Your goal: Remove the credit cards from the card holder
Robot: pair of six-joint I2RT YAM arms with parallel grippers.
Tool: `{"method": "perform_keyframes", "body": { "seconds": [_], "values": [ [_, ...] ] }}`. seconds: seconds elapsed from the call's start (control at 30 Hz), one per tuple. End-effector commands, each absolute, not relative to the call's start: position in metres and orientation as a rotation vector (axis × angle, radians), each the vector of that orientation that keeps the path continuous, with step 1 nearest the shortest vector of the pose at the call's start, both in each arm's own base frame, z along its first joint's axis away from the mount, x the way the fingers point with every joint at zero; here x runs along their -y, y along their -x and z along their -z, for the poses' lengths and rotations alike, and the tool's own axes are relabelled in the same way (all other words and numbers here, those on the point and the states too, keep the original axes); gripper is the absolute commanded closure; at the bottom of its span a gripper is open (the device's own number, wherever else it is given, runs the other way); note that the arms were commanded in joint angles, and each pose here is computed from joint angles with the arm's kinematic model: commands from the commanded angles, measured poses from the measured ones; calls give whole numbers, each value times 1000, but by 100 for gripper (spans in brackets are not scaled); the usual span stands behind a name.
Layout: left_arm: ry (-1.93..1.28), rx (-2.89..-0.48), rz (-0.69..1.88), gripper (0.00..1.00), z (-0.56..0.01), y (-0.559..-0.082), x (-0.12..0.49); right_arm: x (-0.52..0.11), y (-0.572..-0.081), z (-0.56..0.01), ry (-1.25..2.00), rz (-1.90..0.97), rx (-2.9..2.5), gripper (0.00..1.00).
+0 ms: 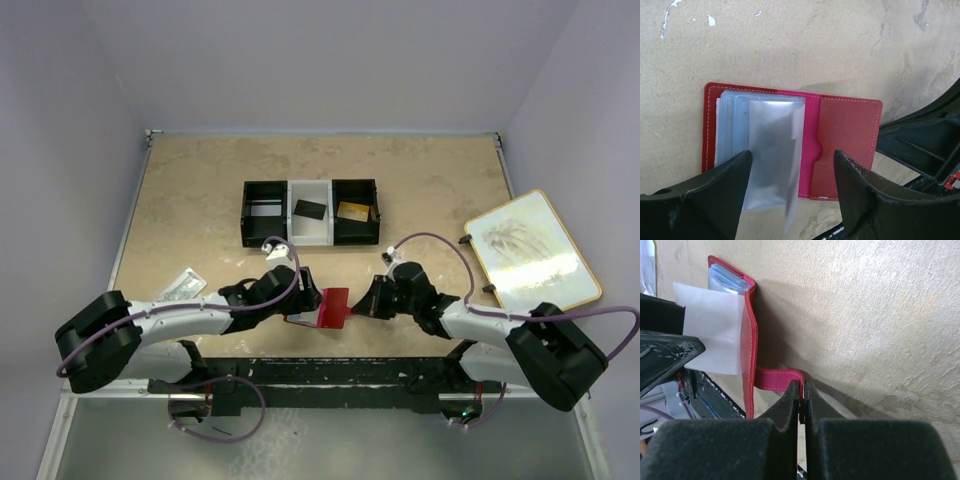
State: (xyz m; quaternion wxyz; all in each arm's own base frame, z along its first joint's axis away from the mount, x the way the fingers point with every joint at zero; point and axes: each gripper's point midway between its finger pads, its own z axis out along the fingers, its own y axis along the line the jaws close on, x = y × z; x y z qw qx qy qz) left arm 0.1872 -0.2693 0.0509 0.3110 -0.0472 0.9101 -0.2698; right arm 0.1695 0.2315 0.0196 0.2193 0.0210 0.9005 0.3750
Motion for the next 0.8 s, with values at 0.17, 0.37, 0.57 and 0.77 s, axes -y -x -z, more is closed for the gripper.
{"method": "perform_keyframes", "body": {
  "seconds": [0.17,0.37,0.57,0.77],
  "values": [
    [67,-2341,920,36,-73,-178,290,-227,-174,-18,-117,-1024,-2462,98],
    [22,-2303,1122,37,-88,-170,317,-227,-177,-19,-107,-1006,-2465,84],
    [48,-2279,1175,37,-88,-170,322,-217,-184,-32,-137,-898,-2474,68],
    [25,-2303,1183,37,-80,-170,331,-205,-198,-69,-184,-814,-2409,58]
  ]
}}
